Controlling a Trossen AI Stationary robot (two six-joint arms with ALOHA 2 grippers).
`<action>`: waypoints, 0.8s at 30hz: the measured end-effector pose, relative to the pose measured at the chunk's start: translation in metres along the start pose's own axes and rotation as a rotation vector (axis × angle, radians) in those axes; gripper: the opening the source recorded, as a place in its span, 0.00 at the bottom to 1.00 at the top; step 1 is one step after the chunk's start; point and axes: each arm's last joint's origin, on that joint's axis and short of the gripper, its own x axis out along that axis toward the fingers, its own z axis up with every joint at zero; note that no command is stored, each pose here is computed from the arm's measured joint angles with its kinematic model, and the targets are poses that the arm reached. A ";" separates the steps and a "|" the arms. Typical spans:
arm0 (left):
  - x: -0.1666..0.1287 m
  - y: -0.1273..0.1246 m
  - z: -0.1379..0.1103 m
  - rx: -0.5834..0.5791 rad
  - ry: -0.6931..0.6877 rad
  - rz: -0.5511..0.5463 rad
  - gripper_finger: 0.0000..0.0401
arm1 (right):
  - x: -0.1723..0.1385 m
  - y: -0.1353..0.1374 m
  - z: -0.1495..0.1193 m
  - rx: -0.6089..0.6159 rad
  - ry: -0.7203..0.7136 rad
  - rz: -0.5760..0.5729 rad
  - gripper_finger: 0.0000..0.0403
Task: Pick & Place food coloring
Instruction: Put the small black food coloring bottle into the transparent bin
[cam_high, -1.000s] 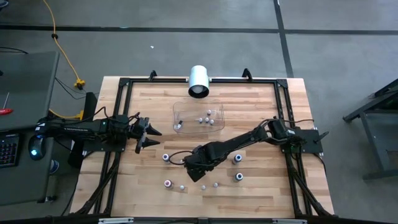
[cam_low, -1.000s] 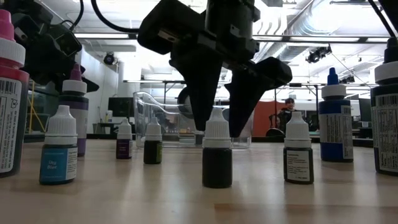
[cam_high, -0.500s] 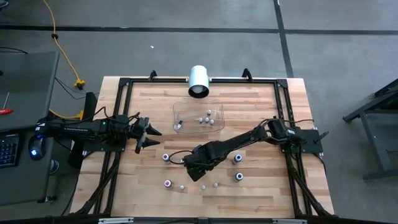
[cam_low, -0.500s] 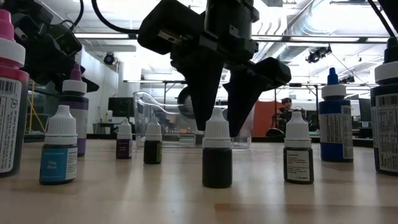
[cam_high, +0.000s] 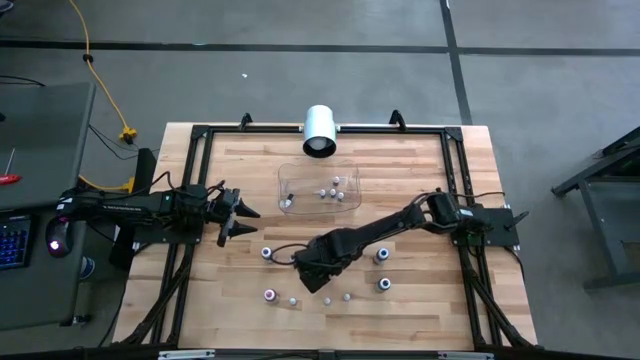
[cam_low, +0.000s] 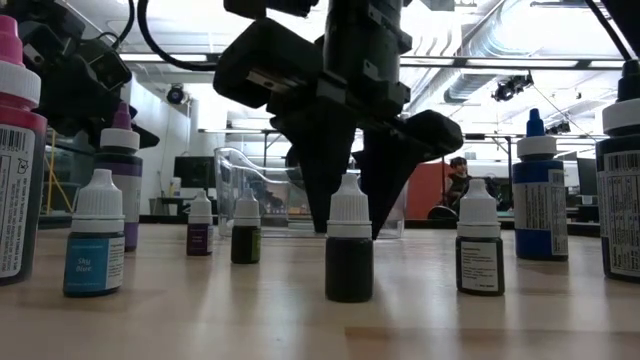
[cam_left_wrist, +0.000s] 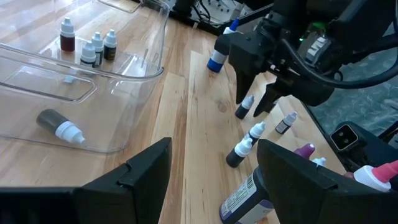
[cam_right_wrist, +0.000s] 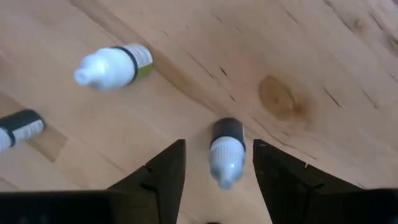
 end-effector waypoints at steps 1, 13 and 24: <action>0.000 0.000 0.000 0.000 0.000 0.000 0.58 | 0.000 0.000 0.001 0.001 -0.006 0.001 0.43; 0.000 0.000 0.000 0.000 0.000 0.001 0.58 | 0.000 0.000 0.001 -0.006 -0.007 0.000 0.34; 0.000 0.000 0.000 0.000 0.000 0.000 0.58 | 0.000 -0.001 0.002 -0.015 -0.032 -0.010 0.22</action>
